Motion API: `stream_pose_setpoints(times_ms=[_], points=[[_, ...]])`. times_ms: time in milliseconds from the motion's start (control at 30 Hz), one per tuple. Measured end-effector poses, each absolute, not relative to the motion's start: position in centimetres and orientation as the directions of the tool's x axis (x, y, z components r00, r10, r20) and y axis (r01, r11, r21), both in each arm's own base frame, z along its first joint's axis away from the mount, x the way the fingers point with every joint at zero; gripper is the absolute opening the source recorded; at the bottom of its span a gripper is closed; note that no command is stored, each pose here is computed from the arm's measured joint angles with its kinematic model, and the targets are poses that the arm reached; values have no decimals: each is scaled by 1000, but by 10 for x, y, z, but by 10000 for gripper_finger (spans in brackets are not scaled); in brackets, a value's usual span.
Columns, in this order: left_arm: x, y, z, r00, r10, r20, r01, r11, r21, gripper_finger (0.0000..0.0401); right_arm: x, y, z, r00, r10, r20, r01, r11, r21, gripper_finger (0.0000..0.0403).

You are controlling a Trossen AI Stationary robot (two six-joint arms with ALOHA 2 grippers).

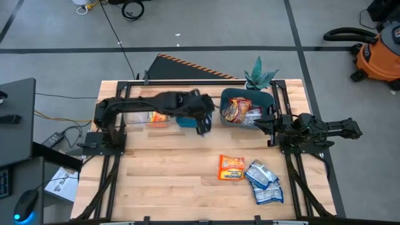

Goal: Sort Maruchan noodles
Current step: Put the blue noodle pack into the blue bin

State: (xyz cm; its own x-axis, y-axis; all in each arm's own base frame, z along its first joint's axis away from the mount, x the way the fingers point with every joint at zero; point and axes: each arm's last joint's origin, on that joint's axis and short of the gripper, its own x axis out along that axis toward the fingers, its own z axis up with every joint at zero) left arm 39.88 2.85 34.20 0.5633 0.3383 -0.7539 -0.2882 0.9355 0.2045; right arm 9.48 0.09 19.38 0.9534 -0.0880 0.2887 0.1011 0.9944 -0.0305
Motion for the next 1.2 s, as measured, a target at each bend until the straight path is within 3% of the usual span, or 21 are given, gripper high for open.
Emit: stream_pose_setpoints(times_ms=[767,1200], points=[[368,81,331,280,425,-860,-386,871,305,3,95,1,194,953,-88,288,101,994,-30,55],[366,86,326,219,465,-858,-386,849,362,4,95,1,194,953,-88,288,101,994,-31,55]])
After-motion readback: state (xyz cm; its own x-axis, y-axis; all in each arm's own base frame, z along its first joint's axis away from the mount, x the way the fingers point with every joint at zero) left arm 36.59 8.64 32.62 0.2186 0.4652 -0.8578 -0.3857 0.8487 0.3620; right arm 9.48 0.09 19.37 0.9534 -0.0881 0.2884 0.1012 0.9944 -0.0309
